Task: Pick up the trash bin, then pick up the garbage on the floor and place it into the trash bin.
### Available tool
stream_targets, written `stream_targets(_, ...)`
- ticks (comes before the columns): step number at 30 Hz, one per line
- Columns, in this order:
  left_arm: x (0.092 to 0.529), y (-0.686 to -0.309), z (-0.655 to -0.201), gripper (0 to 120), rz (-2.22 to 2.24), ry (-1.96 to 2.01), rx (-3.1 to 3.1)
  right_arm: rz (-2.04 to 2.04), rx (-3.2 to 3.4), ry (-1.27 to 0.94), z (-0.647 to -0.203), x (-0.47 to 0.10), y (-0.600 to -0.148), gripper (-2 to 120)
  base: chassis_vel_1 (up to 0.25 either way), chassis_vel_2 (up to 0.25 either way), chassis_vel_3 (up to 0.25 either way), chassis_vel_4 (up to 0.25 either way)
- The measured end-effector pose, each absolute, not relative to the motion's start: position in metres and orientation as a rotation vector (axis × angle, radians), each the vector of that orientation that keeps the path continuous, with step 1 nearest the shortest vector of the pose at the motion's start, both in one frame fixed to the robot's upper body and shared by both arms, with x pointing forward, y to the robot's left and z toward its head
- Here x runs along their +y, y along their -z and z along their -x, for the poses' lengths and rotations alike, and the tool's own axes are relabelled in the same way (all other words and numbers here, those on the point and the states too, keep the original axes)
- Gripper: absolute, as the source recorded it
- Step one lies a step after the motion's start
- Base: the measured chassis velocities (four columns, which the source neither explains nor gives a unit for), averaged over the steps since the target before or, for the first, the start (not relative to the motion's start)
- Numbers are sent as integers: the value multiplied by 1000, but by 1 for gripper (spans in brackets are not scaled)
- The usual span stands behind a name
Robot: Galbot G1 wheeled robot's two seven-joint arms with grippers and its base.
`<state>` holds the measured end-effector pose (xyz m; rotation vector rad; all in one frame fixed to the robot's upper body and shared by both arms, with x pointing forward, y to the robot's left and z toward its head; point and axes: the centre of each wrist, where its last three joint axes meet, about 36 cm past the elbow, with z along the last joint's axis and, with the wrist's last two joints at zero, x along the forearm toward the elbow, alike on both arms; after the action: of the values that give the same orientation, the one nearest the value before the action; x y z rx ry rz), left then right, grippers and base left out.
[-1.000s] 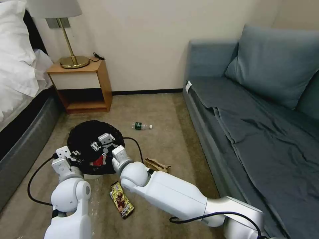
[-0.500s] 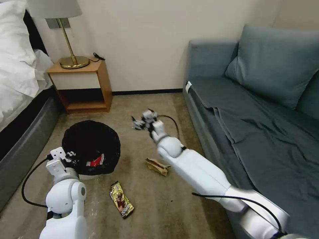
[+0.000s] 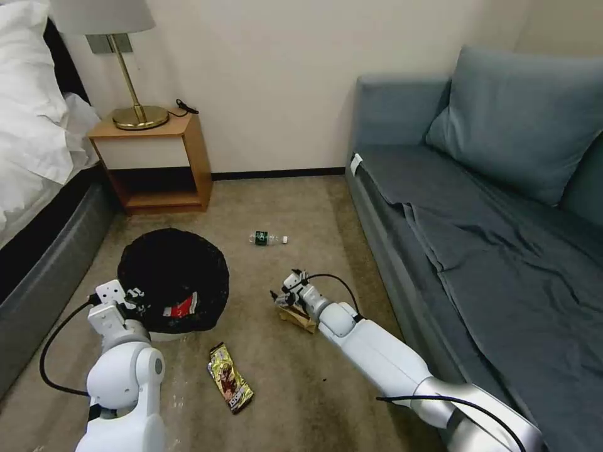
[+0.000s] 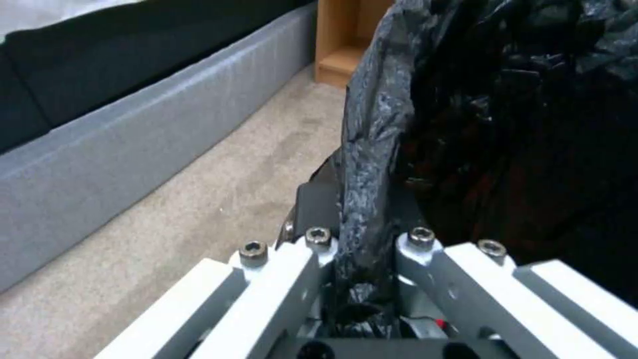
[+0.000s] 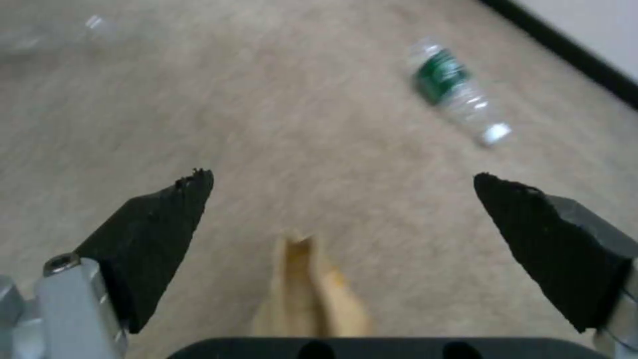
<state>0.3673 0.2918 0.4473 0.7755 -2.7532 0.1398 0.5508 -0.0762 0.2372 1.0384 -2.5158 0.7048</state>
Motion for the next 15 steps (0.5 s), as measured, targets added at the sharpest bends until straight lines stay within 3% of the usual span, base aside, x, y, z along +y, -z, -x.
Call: stream_targets(15,288,-449,-368,4,-769,-110,-2747,-1015,-2347,-720,-555,-101,-190,100,0,0,0,0)
